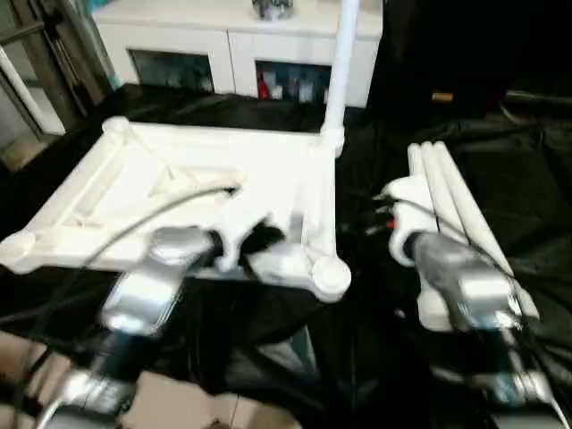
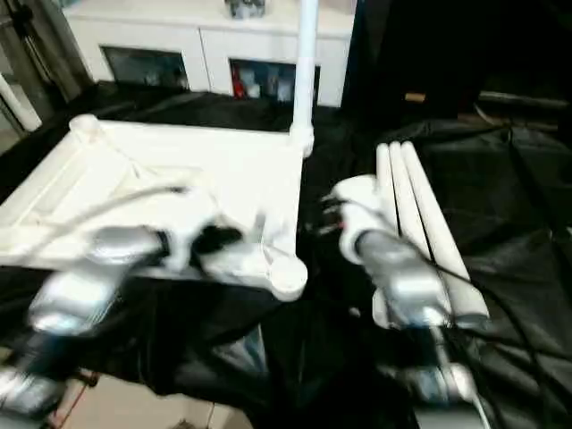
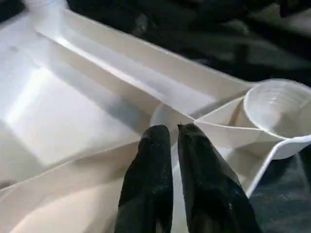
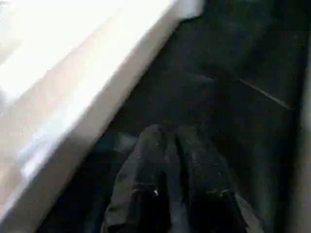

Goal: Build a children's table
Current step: Rotate table base

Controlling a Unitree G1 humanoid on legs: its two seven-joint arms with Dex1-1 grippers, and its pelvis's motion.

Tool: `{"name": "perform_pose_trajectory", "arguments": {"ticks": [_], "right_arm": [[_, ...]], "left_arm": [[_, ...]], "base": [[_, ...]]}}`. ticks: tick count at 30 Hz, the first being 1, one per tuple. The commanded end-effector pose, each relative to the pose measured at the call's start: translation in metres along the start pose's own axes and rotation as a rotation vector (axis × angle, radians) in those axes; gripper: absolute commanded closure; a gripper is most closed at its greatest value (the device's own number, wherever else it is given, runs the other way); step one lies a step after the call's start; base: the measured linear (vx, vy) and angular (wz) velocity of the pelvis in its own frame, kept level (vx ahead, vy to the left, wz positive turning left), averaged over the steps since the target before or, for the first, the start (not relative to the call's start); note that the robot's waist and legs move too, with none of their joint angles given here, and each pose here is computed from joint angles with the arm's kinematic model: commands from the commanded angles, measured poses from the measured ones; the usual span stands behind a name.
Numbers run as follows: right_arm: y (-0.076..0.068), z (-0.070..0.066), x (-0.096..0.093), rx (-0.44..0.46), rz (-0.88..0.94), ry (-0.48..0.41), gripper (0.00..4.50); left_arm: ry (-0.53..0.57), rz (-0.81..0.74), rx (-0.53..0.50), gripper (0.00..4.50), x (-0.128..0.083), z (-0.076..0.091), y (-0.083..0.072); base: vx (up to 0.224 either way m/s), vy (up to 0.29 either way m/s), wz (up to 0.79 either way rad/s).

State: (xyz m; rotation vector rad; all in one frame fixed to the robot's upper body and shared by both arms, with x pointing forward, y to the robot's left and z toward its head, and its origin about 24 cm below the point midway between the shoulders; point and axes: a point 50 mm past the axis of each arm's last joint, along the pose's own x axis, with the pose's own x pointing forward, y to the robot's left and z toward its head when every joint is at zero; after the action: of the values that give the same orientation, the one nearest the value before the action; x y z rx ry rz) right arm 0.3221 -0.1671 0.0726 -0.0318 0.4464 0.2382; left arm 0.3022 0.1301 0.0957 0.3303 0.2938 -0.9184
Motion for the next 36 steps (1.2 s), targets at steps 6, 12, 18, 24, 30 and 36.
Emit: {"name": "perform_pose_trajectory", "arguments": {"ticks": [6, 12, 18, 24, 30, 36], "right_arm": [[-0.011, -0.006, -0.028, 0.122, -0.202, 0.144, 3.23], [-0.008, 0.003, -0.042, 0.125, -0.249, 0.168, 2.80], [-0.011, 0.007, -0.050, 0.133, -0.290, 0.192, 2.34], [-0.018, 0.006, -0.053, 0.137, -0.319, 0.230, 1.83], [-0.020, 0.008, -0.056, 0.130, -0.337, 0.247, 1.43], [-0.021, 0.002, -0.056, 0.145, -0.320, 0.306, 1.14]], "left_arm": [[-0.112, 0.052, -0.096, 3.26, -0.017, 0.001, -0.005], [-0.101, -0.003, -0.128, 2.85, -0.025, -0.002, -0.018], [-0.113, -0.008, -0.140, 2.38, -0.027, 0.000, -0.022], [-0.103, -0.041, -0.130, 1.88, -0.027, 0.002, -0.030], [-0.107, -0.089, -0.127, 1.45, -0.030, 0.004, -0.035], [-0.085, -0.160, -0.113, 0.96, -0.037, 0.002, -0.040]], "base": [[0.000, 0.000, 0.00], [0.000, 0.000, 0.00], [0.000, 0.000, 0.00], [0.000, 0.000, 0.00], [0.000, 0.000, 0.00], [0.000, 0.000, 0.00]]}}
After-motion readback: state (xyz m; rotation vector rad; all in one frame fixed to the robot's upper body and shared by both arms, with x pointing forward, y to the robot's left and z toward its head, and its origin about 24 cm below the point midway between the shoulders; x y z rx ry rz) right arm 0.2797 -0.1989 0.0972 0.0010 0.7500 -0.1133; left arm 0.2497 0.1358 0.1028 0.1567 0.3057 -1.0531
